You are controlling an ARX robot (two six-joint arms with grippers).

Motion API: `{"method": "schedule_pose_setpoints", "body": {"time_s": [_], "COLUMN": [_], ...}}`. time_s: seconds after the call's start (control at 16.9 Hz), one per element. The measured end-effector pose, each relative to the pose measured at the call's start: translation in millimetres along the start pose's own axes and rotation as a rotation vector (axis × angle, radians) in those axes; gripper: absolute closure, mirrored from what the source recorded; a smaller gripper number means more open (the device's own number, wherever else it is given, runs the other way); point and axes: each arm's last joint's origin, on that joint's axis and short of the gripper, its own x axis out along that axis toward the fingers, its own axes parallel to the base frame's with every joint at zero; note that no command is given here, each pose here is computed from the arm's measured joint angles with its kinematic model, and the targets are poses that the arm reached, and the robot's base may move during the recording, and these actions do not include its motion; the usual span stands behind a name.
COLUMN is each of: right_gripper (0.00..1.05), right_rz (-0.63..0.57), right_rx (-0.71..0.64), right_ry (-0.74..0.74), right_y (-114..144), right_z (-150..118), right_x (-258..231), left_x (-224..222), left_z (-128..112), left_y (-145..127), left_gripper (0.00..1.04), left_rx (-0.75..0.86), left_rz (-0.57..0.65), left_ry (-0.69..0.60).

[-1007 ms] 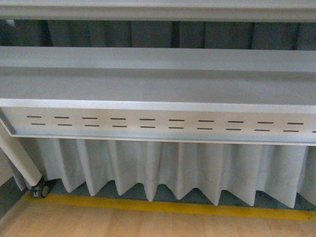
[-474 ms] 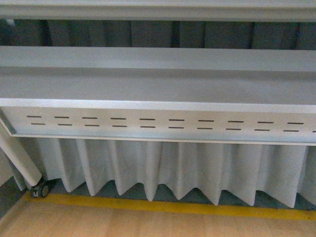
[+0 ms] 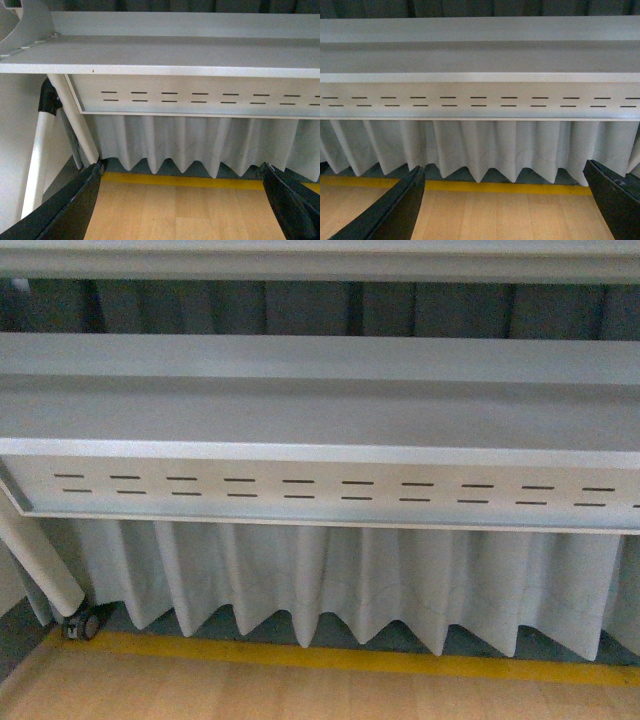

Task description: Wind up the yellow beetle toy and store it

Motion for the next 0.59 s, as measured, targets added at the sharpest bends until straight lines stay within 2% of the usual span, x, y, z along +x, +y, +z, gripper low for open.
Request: {"method": "schedule_pose_setpoints", "body": {"time_s": [0.59], "right_gripper": [0.06], "right_rz": [0.0], "right_rx": [0.0], "right_ry": [0.0], "right_y": [0.0], "right_z": [0.0], "right_x": [0.0], "left_x": [0.0], "left_z": [0.0], "left_y": [0.0], "left_gripper": [0.07], "left_rx": [0.0], "left_rz": [0.0], "left_ry": [0.0]}}
